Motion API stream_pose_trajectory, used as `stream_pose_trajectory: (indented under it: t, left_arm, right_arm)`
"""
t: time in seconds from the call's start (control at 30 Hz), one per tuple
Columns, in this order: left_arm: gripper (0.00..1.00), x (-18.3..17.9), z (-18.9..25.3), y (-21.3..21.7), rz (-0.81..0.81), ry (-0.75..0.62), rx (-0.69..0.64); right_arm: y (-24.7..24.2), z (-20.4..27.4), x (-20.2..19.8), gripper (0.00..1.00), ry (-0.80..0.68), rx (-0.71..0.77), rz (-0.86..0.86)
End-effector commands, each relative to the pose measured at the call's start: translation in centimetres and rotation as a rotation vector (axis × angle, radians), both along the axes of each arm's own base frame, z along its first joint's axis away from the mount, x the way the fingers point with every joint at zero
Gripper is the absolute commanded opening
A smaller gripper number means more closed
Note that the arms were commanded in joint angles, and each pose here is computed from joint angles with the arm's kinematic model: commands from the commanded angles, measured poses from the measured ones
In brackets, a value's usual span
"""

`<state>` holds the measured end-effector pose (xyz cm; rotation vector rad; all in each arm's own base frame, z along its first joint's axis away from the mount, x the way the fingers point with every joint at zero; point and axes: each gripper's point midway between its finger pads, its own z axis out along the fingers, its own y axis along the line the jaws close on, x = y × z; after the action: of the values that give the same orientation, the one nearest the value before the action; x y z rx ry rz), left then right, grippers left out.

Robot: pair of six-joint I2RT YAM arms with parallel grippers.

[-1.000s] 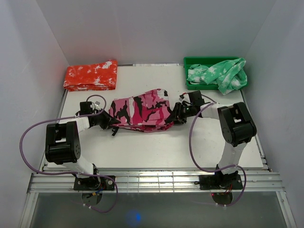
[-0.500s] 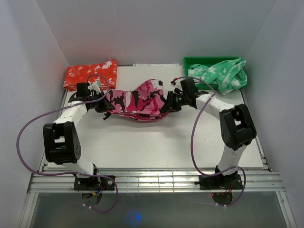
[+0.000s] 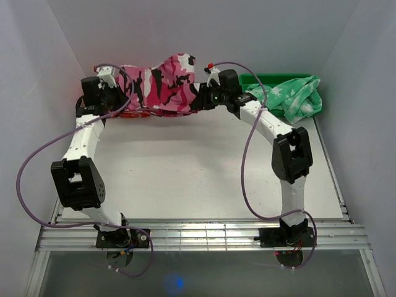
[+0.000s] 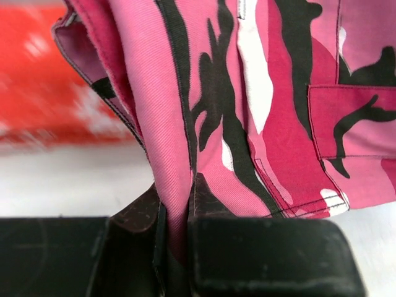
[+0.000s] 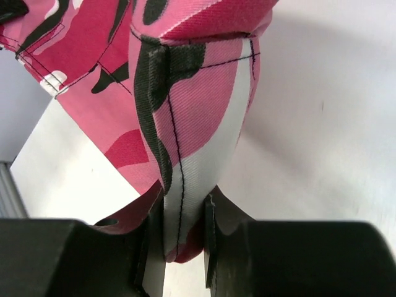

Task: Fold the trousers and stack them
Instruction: Neatly place the folded trousers to the corner

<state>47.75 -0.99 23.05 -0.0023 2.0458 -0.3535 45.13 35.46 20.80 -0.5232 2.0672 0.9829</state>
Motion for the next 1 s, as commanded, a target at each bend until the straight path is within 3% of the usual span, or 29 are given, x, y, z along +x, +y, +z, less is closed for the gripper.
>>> stream_pose_trajectory:
  t: [0.0,0.03,0.07,0.13,0.17,0.23,0.33,0.4,0.43,0.47,0.7,0.87,0.9,0.97]
  left_arm:
    - [0.00,4.5,6.1,8.6,0.226,-0.233,0.112]
    - [0.00,5.4,7.7,9.5,0.242,-0.286,0.117]
    - [0.00,6.0,7.9,10.3,0.259,-0.302,0.119]
    - [0.00,7.6,7.9,12.7,0.307,-0.340,0.141]
    - [0.00,8.0,8.9,14.3,0.341,-0.378,0.154]
    - [0.00,9.2,8.1,16.2,0.384,-0.391,0.142]
    - [0.00,10.5,7.9,19.3,0.449,-0.454,0.166]
    - [0.00,10.7,7.0,21.3,0.491,-0.474,0.187]
    - [0.00,11.2,6.5,22.3,0.510,-0.500,0.200]
    - [0.00,11.1,5.9,23.7,0.549,-0.499,0.211]
    - [0.00,11.3,1.5,27.8,0.633,-0.492,0.270]
    - [0.00,11.5,-3.2,29.3,0.682,-0.418,0.278]
    - [0.00,11.4,-3.8,29.8,0.707,-0.407,0.281]
    - [0.00,11.3,-5.1,30.2,0.727,-0.384,0.285]
  right_arm:
    - [2.2,3.5,5.0,0.08,-0.202,0.041,-0.017]
    - [3.5,6.5,6.0,0.08,-0.282,0.083,-0.017]
    - [4.5,4.4,7.2,0.08,-0.272,0.078,-0.016]
    - [6.4,7.6,8.7,0.08,-0.378,0.158,-0.016]
    - [7.4,5.5,9.6,0.08,-0.373,0.161,-0.021]
    - [8.9,7.0,10.5,0.08,-0.468,0.243,-0.050]
    - [11.2,3.3,12.1,0.08,-0.519,0.297,-0.111]
    - [12.1,4.0,13.0,0.08,-0.581,0.348,-0.173]
    - [12.8,1.0,13.7,0.08,-0.574,0.345,-0.190]
    - [12.9,2.8,13.9,0.08,-0.640,0.399,-0.220]
    - [13.8,-4.3,15.0,0.12,-0.628,0.376,-0.365]
    - [12.9,-5.6,15.9,0.13,-0.642,0.366,-0.433]
    - [12.6,-5.6,16.0,0.15,-0.643,0.367,-0.448]
    - [12.4,-6.3,16.2,0.33,-0.640,0.362,-0.462]
